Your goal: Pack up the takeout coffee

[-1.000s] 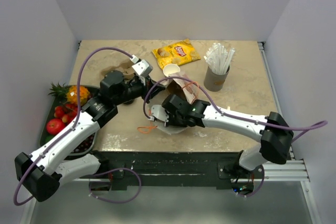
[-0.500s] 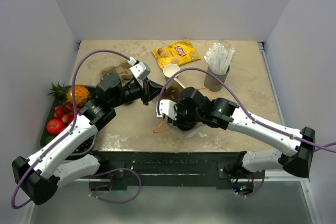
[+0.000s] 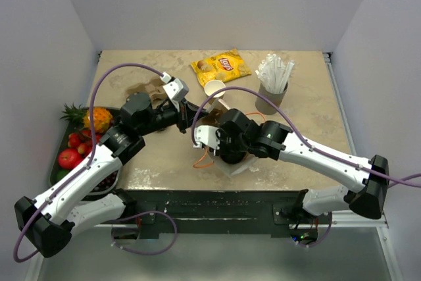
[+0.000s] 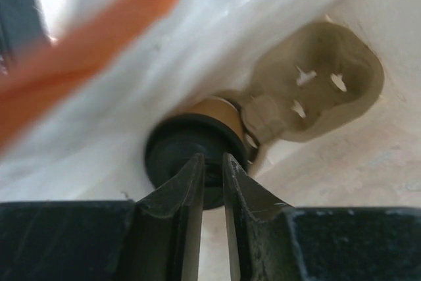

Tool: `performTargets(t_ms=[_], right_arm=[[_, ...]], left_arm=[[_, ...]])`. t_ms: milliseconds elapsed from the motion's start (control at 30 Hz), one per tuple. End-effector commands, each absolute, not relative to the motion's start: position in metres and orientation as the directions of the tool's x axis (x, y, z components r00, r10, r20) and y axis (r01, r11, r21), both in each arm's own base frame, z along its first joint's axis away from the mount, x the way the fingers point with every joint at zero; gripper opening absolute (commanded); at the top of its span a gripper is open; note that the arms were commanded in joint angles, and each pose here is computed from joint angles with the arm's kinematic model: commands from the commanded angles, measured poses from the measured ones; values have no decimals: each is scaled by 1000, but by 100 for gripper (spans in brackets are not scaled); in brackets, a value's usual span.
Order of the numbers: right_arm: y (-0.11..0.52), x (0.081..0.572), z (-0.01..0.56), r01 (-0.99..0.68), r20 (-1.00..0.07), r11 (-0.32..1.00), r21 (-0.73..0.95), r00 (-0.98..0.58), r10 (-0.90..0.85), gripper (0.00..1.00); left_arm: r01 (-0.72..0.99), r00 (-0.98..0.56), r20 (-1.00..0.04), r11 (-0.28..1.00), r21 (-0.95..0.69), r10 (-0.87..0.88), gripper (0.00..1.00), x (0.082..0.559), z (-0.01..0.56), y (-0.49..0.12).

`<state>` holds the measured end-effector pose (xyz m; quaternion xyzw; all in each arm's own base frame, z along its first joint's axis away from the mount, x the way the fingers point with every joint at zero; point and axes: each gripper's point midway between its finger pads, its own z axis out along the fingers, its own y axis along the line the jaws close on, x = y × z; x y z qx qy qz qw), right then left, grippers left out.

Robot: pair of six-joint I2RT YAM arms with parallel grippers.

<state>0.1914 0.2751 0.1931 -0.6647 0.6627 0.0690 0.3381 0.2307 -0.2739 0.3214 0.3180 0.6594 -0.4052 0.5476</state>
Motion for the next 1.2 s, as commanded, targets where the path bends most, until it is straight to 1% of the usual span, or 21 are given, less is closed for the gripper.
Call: performTargets(t_ms=[0, 100, 267, 600, 700, 800, 933, 967, 1100, 1167], right_arm=[[266, 211, 186, -886, -430, 44, -463, 181, -884, 20], [268, 217, 179, -879, -396, 23, -477, 192, -898, 18], [271, 220, 169, -880, -376, 6, -475, 197, -905, 17], [273, 229, 158, -865, -342, 2, -502, 197, -919, 16], [271, 233, 157, -856, -337, 21, -516, 180, -924, 16], [273, 234, 170, -853, -375, 61, -518, 162, -913, 15], [289, 228, 206, -858, -498, 109, -501, 184, -848, 18], [292, 224, 212, -865, -525, 112, -489, 190, -829, 23], [300, 212, 242, -881, -612, 121, -457, 213, -762, 31], [302, 207, 250, -892, -637, 121, -436, 211, -741, 36]], left_arm=[[881, -164, -986, 443, -165, -42, 0, 229, 333, -279], [880, -167, -985, 445, -166, -36, 0, 231, 332, -280], [877, -171, -985, 452, -166, -30, 0, 235, 330, -281], [881, -163, -986, 447, -157, -24, 0, 237, 332, -284], [880, -168, -986, 447, -160, -22, 0, 238, 331, -284], [881, -167, -986, 446, -158, -19, 0, 239, 331, -285], [870, -199, -980, 461, -174, 5, 0, 240, 323, -283], [866, -210, -978, 466, -183, 5, 0, 241, 322, -284], [856, -233, -972, 478, -198, 15, 0, 245, 326, -284], [843, -279, -960, 488, -227, 35, 0, 247, 317, -285]])
